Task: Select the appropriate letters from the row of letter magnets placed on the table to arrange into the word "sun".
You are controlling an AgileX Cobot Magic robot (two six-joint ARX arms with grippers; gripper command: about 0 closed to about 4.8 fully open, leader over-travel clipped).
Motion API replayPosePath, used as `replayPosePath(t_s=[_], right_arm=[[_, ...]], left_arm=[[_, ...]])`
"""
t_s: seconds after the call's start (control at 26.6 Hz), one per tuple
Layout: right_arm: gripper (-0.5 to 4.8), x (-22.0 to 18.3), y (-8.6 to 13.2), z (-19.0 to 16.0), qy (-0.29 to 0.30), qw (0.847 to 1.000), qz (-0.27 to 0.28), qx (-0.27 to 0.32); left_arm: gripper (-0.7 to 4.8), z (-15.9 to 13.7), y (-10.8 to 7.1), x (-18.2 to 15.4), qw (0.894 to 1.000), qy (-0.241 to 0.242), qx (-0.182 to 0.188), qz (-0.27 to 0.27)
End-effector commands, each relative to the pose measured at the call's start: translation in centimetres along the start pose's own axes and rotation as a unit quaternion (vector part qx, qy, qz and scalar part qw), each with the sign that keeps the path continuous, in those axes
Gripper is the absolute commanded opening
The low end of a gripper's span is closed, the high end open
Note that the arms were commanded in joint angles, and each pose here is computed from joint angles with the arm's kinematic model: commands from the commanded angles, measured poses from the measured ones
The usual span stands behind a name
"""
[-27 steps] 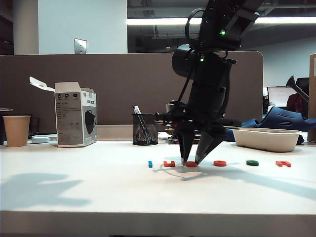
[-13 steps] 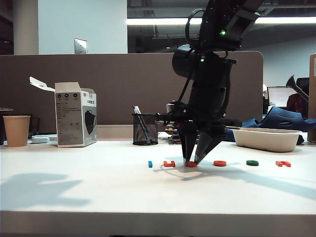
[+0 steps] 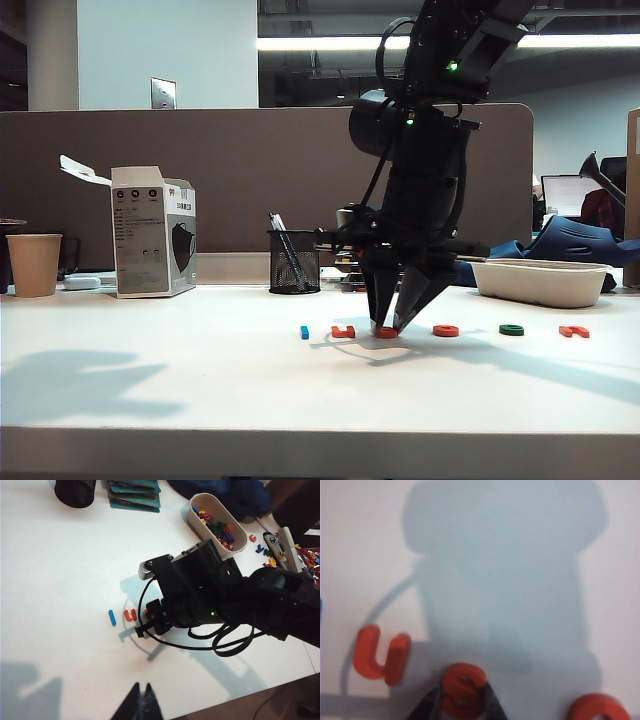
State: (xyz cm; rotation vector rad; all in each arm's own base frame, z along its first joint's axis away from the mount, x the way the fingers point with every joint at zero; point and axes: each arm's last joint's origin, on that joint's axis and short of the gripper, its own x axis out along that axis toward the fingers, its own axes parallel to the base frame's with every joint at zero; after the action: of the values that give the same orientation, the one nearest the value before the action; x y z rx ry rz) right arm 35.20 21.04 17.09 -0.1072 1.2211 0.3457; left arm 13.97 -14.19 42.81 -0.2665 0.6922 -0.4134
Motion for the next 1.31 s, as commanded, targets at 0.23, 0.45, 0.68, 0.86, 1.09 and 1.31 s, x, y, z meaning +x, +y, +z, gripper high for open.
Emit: replayPosePath(t_s=[0.23,0.45,0.68,0.86,1.09,1.31], right_arm=[[0.94,-4.1,0.3,0.8,-0.062,0.998,0.015,-0.002],[0.94,-6.4,0.8,-0.7,-0.010,0.995,0.019,0.094],[0.94,-6.3,3.9,-2.5,0.033,0.995,0.006,0.095],[0.94,-5.9,7.8,-3.5,0.008,0.995,0.015,0.101],[0.94,-3.3,9.6,-3.9,0.010,0.994,0.016,0.105],[0.94,-0.5,9.7,-4.4,0.043,0.994,0.003,0.099]], left_arm=[[-0.04,0.1,0.0,-0.2,1.000,-0.006,0.000,-0.002],[-0.04,0.1,0.0,-0.2,1.000,-0.006,0.000,-0.002],[-0.04,0.1,0.0,-0.2,1.000,-0.006,0.000,-0.002],[-0.04,0.1,0.0,-0.2,1.000,-0.007,0.000,-0.002],[-0.04,0.1,0.0,-0.2,1.000,-0.005,0.000,-0.002],[-0.04,0.1,0.0,-0.2,1.000,-0.003,0.001,-0.002]])
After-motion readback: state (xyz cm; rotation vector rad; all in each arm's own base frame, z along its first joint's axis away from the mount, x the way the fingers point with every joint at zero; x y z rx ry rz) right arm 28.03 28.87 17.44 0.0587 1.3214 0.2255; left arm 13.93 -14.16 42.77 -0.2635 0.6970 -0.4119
